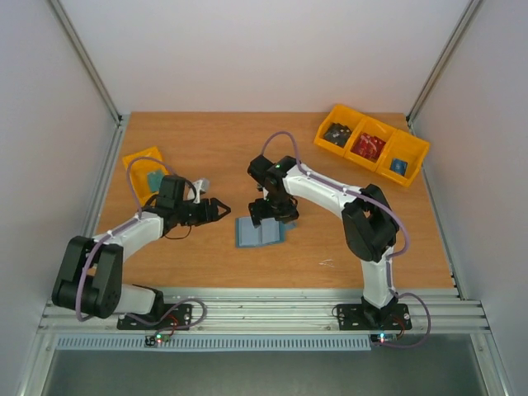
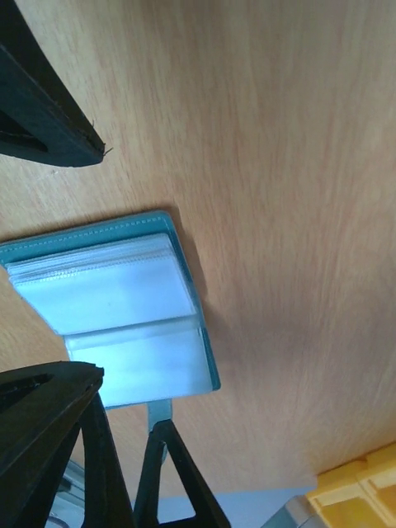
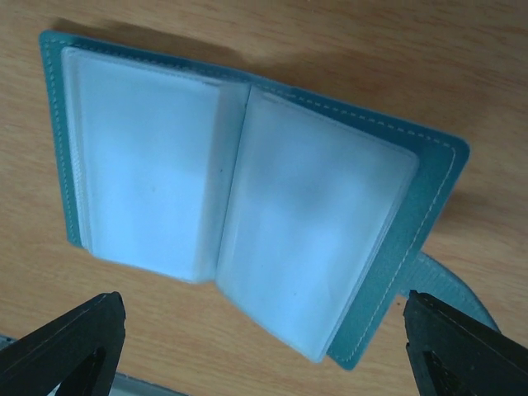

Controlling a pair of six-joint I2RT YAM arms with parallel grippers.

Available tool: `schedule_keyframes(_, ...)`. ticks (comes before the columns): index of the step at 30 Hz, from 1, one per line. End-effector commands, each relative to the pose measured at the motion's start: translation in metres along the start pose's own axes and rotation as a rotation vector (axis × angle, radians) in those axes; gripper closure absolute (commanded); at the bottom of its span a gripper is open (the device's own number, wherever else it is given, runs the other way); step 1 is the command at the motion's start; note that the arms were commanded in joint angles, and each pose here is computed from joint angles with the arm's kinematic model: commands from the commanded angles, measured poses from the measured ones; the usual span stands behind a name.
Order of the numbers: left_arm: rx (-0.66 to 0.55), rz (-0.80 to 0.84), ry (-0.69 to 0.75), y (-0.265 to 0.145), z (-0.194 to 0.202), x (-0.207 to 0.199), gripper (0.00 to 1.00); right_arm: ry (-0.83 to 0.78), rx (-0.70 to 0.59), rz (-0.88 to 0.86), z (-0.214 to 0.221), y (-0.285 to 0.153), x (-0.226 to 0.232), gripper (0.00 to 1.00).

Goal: Take the credit cards out of the card holder

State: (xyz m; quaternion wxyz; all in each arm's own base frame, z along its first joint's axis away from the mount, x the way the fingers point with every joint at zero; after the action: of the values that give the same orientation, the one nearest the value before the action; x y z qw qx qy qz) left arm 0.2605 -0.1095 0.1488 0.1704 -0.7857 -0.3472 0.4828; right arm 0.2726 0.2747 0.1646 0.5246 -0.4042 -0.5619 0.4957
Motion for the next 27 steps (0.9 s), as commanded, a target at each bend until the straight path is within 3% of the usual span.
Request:
schedule_keyframes(1, -0.033, 0.033, -0.082, 0.013, 0.001, 0.007, 0.34, 0.030, 0.039, 0.011, -0.008, 0.030, -0.003, 0.07)
schedule_keyframes(11, 0.060, 0.048, -0.132, 0.049, 0.031, 0.016, 0.32, 0.149, 0.083, -0.119, -0.016, 0.066, -0.020, 0.09)
schedule_keyframes(17, 0.087, 0.154, -0.066, 0.066, 0.034, 0.000, 0.37, 0.196, 0.099, -0.237, -0.019, 0.078, -0.027, 0.16)
schedule_keyframes(21, 0.083, 0.165, -0.058, 0.069, 0.034, -0.001, 0.53, 0.197, 0.083, -0.293, -0.019, 0.076, -0.027, 0.27)
schedule_keyframes(27, 0.058, 0.267, 0.033, 0.070, 0.032, -0.017, 0.56, 0.211, 0.080, -0.393, -0.020, 0.073, -0.028, 0.52)
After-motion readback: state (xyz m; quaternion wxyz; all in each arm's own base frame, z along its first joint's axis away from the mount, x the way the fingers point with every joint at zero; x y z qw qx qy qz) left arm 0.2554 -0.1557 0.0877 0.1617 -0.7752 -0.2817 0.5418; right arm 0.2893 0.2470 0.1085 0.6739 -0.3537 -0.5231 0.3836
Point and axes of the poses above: each gripper's point midway between its finger pads, its own y axis out along the fingers, its own x axis along the line the jaws close on, z = x × y, the point moved 9 cm from there along -y, back along the fingers, and after that the axes turned 7 degrees about y, right-handed, at the moved point
